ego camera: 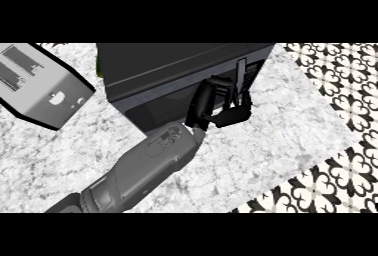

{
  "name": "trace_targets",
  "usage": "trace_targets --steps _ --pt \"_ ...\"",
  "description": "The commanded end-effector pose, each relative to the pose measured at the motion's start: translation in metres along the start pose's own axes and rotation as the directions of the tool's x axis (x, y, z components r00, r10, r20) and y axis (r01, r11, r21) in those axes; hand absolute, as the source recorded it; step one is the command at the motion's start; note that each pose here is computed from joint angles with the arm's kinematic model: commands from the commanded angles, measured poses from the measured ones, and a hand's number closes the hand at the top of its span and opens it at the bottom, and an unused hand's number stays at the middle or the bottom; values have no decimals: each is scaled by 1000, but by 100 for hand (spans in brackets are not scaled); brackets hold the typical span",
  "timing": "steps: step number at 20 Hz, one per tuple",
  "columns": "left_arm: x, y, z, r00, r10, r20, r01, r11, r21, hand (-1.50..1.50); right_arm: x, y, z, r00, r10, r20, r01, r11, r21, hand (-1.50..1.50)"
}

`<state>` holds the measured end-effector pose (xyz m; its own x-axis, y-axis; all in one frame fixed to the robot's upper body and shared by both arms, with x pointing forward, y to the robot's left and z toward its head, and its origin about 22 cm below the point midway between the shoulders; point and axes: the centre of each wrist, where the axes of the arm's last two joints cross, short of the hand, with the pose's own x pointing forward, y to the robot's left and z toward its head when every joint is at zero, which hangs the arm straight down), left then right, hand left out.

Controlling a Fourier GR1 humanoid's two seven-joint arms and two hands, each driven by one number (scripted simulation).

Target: Pick up the milk, place it into the microwave and close the microwave

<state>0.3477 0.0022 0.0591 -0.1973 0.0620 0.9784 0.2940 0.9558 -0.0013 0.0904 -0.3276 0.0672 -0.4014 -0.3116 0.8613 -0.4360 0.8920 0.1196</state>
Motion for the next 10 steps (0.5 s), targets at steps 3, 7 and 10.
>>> trace_targets --steps 3,7,10 --pt "5 4 -14 1000 -8 21 8 1000 17 150 2 5 -2 996 -76 35 75 997 29 -150" --pt "3 4 -14 1000 -3 26 3 1000 15 150 5 4 -2 995 -94 26 93 995 31 -150" --pt "4 5 -16 1000 -5 30 5 1000 20 150 7 6 -3 995 -98 14 97 994 42 -150"
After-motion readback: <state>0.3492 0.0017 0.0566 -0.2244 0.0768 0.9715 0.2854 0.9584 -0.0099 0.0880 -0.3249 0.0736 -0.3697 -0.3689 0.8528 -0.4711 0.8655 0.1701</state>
